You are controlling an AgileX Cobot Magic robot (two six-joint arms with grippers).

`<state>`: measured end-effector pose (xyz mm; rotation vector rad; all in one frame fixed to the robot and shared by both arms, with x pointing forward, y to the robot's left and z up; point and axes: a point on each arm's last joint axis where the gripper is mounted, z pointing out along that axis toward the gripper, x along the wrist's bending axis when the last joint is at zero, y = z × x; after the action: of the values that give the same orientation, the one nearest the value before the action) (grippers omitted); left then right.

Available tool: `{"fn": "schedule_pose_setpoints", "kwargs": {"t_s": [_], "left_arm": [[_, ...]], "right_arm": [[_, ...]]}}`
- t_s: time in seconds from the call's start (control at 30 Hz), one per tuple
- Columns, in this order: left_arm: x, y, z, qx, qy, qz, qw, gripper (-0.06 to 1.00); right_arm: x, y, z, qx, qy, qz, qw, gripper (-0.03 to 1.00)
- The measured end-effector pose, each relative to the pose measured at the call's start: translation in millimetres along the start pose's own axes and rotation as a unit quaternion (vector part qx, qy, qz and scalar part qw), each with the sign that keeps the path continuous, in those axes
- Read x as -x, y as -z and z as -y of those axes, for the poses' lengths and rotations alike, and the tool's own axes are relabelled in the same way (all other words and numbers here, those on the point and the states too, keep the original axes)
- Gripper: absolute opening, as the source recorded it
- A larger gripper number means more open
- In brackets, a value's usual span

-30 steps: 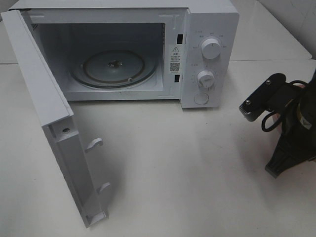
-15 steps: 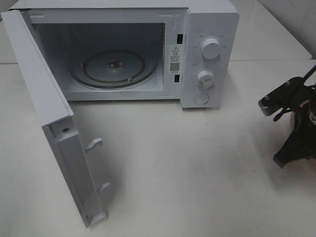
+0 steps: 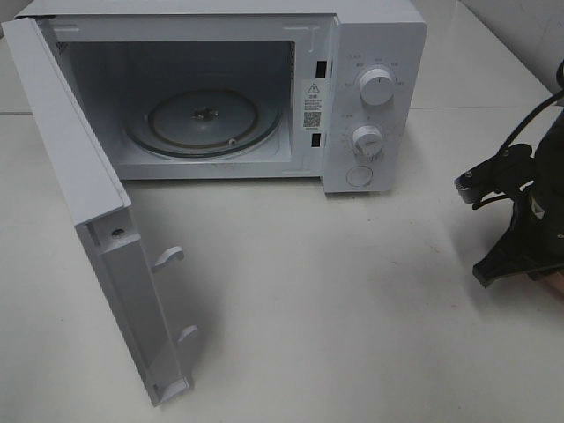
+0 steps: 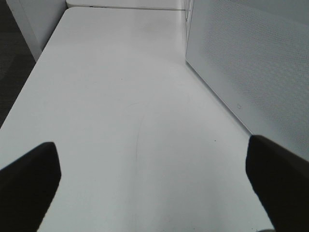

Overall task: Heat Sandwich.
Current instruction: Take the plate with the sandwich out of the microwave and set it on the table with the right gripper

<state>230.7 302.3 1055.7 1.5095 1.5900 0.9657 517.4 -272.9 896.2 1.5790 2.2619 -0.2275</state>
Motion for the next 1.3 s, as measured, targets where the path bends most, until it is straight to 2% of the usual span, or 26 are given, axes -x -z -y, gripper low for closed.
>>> {"fn": "schedule_pose_setpoints", "kwargs": {"t_s": [0.17,0.53,0.87,0.97,1.0,1.1,1.13,1.17,1.27,1.3], "left_arm": [[0.0,0.0,0.0,0.0,0.0,0.0,1.0,0.99],[0.0,0.0,0.0,0.0,0.0,0.0,1.0,0.99],[0.0,0.0,0.0,0.0,0.0,0.0,1.0,0.99],[0.0,0.0,0.0,0.0,0.0,0.0,1.0,0.99],[0.0,0.0,0.0,0.0,0.0,0.0,1.0,0.99],[0.0,0.0,0.0,0.0,0.0,0.0,1.0,0.99],[0.0,0.0,0.0,0.0,0.0,0.0,1.0,0.99],[0.0,0.0,0.0,0.0,0.0,0.0,1.0,0.99],[0.0,0.0,0.0,0.0,0.0,0.0,1.0,0.99],[0.0,0.0,0.0,0.0,0.0,0.0,1.0,0.99]], "right_arm": [[-4.2,-10.7,-0.9,-0.015,0.006,-0.002,1.0,0.05],[-4.2,-10.9,-1.4,-0.014,0.006,-0.002,1.0,0.06],[-4.3,-10.6,-1.7,-0.014,0.003,-0.003,1.0,0.12],[-3.5,-9.0,-4.3,-0.015,-0.006,-0.005,1.0,0.23],[-3.5,-9.0,-4.3,-0.015,-0.006,-0.005,1.0,0.23],[-2.5,-6.3,-6.9,-0.02,-0.021,-0.008,1.0,0.41],[-2.5,-6.3,-6.9,-0.02,-0.021,-0.008,1.0,0.41],[-3.2,-5.4,-7.0,-0.022,-0.026,-0.014,0.999,0.5],[-3.9,2.3,-6.1,-0.019,-0.022,-0.034,0.999,0.67],[-3.9,2.3,-6.1,-0.019,-0.022,-0.034,0.999,0.67]]}}
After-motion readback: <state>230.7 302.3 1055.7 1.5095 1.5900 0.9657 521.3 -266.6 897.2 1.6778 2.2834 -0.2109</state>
